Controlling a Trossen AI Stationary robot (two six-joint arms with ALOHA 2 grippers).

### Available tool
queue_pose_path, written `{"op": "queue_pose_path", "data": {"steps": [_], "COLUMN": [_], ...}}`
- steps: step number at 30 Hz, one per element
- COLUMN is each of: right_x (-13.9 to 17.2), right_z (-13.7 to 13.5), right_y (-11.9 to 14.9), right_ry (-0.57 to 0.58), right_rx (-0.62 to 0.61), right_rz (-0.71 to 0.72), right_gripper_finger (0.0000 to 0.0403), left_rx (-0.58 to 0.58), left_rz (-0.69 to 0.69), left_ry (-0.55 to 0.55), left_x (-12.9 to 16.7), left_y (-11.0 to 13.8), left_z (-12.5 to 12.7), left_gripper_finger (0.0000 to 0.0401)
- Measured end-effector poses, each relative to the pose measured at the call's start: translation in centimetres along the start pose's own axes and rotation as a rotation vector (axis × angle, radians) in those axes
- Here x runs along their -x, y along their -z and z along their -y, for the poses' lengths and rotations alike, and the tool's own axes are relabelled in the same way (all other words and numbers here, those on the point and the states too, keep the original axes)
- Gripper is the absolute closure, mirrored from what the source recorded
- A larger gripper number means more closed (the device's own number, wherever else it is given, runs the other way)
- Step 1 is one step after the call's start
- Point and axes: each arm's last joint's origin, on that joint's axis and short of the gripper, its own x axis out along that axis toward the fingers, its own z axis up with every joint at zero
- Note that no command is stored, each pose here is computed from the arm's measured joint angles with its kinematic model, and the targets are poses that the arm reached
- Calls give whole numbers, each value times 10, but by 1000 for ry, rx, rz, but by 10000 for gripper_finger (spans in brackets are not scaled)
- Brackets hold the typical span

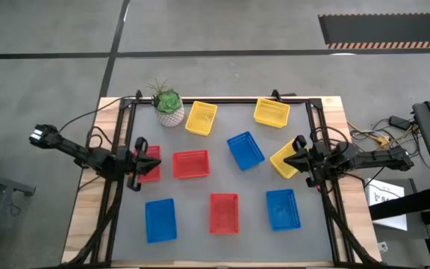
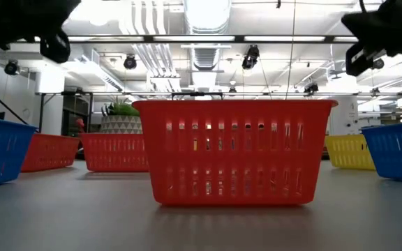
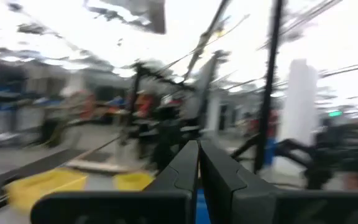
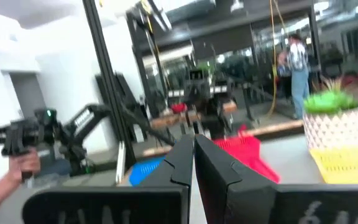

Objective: Stack baskets by color
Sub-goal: Stack the top blue bin on top of the bottom right blue bin

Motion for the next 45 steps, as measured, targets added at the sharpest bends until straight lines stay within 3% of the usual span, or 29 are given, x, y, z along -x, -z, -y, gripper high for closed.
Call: {"op": "queue_pose_path", "data": {"steps": [6,13,22,38,45], "right_x": [-7,-17,-37,-99,-140], "right_z": [0,3,6,0,-12], "right_y": [0,7,11,13,13], "right_ry": [0,35,101,72,28], "right_rx": [4,55,109,187,249], "right_rz": [7,-43,-171,-369,-564], "right_gripper_finger": [394,394,394,394,394], "left_rx": [26,22,11,-2,-116], "left_rz": [91,81,34,30,68], "left_ry": [139,187,186,160,27], "left_x": [-5,-23,-53,-77,-74], "left_y": [-5,-9,-12,-18,-25], "left_z": [6,14,24,32,27], "left_gripper_finger": [401,401,401,401,401]}}
